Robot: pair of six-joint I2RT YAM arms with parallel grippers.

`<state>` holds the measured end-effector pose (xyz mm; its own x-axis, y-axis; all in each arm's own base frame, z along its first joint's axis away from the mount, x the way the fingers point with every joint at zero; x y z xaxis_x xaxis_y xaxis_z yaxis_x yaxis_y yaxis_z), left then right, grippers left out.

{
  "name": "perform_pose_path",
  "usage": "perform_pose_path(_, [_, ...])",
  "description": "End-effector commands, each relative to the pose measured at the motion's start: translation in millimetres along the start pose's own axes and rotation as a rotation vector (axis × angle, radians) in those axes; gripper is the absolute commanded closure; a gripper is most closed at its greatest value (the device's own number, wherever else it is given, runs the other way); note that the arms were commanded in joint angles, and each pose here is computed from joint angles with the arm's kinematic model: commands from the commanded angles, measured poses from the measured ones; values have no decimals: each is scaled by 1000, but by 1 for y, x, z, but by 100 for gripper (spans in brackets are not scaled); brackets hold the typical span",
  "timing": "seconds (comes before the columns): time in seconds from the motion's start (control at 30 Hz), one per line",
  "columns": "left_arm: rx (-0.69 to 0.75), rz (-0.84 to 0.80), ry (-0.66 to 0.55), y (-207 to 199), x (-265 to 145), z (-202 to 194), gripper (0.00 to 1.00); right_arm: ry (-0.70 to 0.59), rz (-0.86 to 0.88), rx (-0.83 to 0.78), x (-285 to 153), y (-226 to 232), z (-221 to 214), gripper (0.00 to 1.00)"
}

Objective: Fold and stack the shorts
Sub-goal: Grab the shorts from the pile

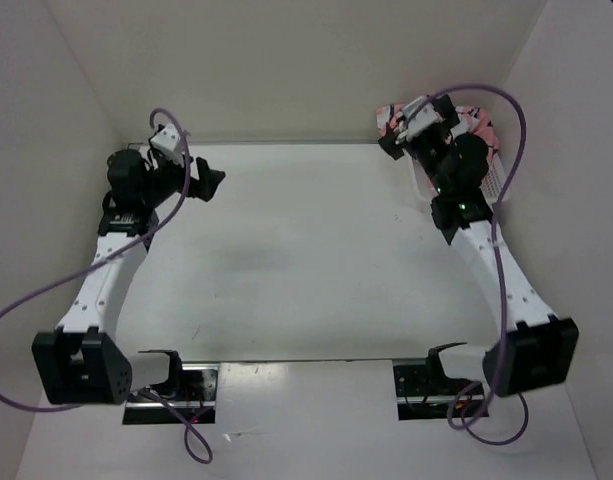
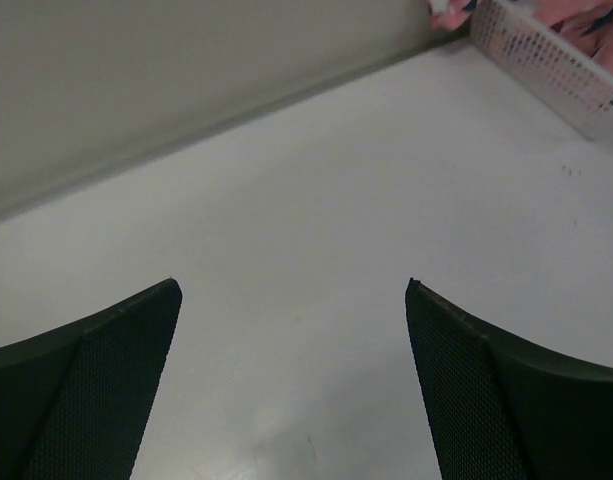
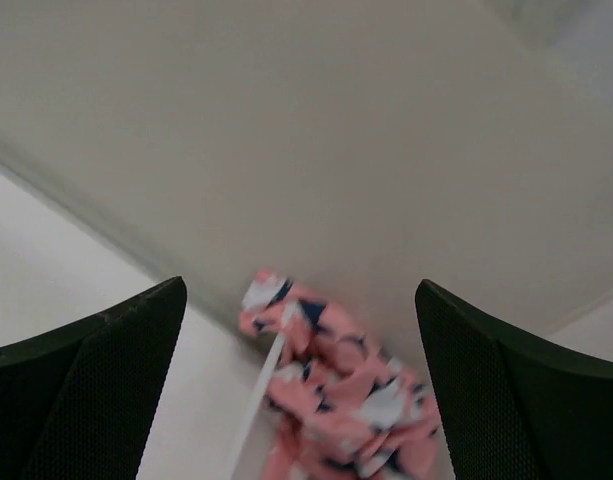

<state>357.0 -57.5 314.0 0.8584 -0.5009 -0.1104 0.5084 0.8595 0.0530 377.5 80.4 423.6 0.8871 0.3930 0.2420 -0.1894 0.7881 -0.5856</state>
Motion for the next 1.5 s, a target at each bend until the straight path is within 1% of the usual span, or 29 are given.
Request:
perform_pose_path(0.0, [-166, -5, 307, 0, 16, -66, 0, 425, -219, 406, 21, -15, -121, 0])
perform_pose_path(0.03, [-180, -32, 344, -5, 27, -74, 0, 413, -270, 469, 36, -38, -117, 0])
perform_pose_path(0.07, [-188, -16, 385, -5, 29, -82, 0, 492, -298, 604, 39, -35, -140, 0])
perform_pose_path(0.1, [-196, -28, 406, -8, 33, -87, 0, 600, -338, 670, 44, -33, -191, 1])
perform_pose_path(0.13, [-211, -51, 435, -12, 38, -95, 0, 575, -401, 702, 59, -56, -186, 1])
perform_pose_path(0.17, [-209, -91, 442, -24, 42, -97, 0, 610, -430, 743, 65, -58, -201, 1])
perform_pose_path(0.2, [-203, -108, 443, -30, 44, -96, 0, 730, -449, 810, 66, -40, -245, 1])
perform_pose_path(0.23, [-199, -109, 457, -33, 47, -100, 0, 707, -493, 810, 78, -54, -241, 1])
perform_pose_path(0.3, [-191, -127, 483, -44, 53, -108, 0, 738, -532, 805, 84, -51, -263, 1])
perform_pose_path(0.37, [-198, -117, 508, -43, 54, -115, 0, 776, -596, 793, 86, -48, -291, 1])
perform_pose_path(0.4, [-201, -118, 516, -43, 55, -118, 0, 757, -618, 808, 91, -50, -293, 1])
perform_pose_path(0.43, [-197, -104, 520, -41, 55, -119, 0, 786, -628, 817, 89, -46, -313, 1])
perform_pose_path(0.47, [-199, -96, 531, -40, 56, -123, 0, 793, -643, 826, 88, -48, -323, 1])
perform_pose_path(0.6, [-203, -75, 562, -37, 58, -134, 0, 819, -639, 827, 96, -37, -351, 2])
perform_pose_path(0.67, [-207, -76, 572, -37, 57, -135, 0, 845, -633, 828, 95, -28, -367, 9])
perform_pose_path(0.7, [-207, -76, 572, -37, 57, -135, 0, 844, -625, 832, 96, -27, -366, 17])
perform_pose_path(0.77, [-211, -77, 581, -37, 58, -139, 0, 862, -632, 827, 93, -22, -375, 22])
perform_pose_path(0.83, [-211, -77, 581, -37, 58, -139, 0, 887, -638, 822, 90, -16, -386, 36])
perform_pose_path(0.9, [-214, -78, 589, -37, 58, -142, 0, 891, -638, 822, 91, -14, -390, 55])
perform_pose_path(0.93, [-214, -78, 589, -37, 58, -142, 0, 880, -640, 821, 93, -17, -387, 73])
perform_pose_path(1.03, [-214, -78, 589, -37, 58, -142, 0, 872, -673, 806, 93, -22, -389, 100])
perform_pose_path(1.13, [-214, -78, 589, -37, 58, -142, 0, 820, -680, 772, 99, -44, -362, 100])
perform_pose_path(1.2, [-210, -77, 579, -37, 57, -138, 0, 779, -622, 801, 106, -50, -338, 100])
perform_pose_path(1.27, [-201, -75, 558, -37, 57, -129, 0, 711, -576, 823, 112, -64, -302, 100])
perform_pose_path(1.3, [-193, -73, 539, -36, 58, -124, 0, 678, -582, 820, 114, -73, -287, 100])
perform_pose_path(1.33, [-188, -71, 526, -36, 56, -119, 0, 630, -599, 809, 117, -85, -257, 100])
perform_pose_path(1.4, [-163, -45, 482, -32, 55, -106, 0, 601, -666, 792, 113, -99, -233, 100])
perform_pose_path(1.43, [-162, -45, 479, -33, 53, -105, 0, 547, -690, 792, 113, -108, -202, 100])
perform_pose_path(1.47, [-142, -25, 440, -31, 51, -93, 0, 553, -708, 783, 108, -106, -193, 100])
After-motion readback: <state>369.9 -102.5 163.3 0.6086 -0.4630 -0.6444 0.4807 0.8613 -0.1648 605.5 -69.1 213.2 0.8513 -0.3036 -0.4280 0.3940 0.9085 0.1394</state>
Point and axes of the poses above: each gripper's point midway between its finger pads, its own x axis out along the fingers, its own y axis along the line the jaws close on, z = x × y, the point moved 4 cm from there along -x, back along the fingers, and after that the axes turned 3 degrees about x, right-handed, at the moved point
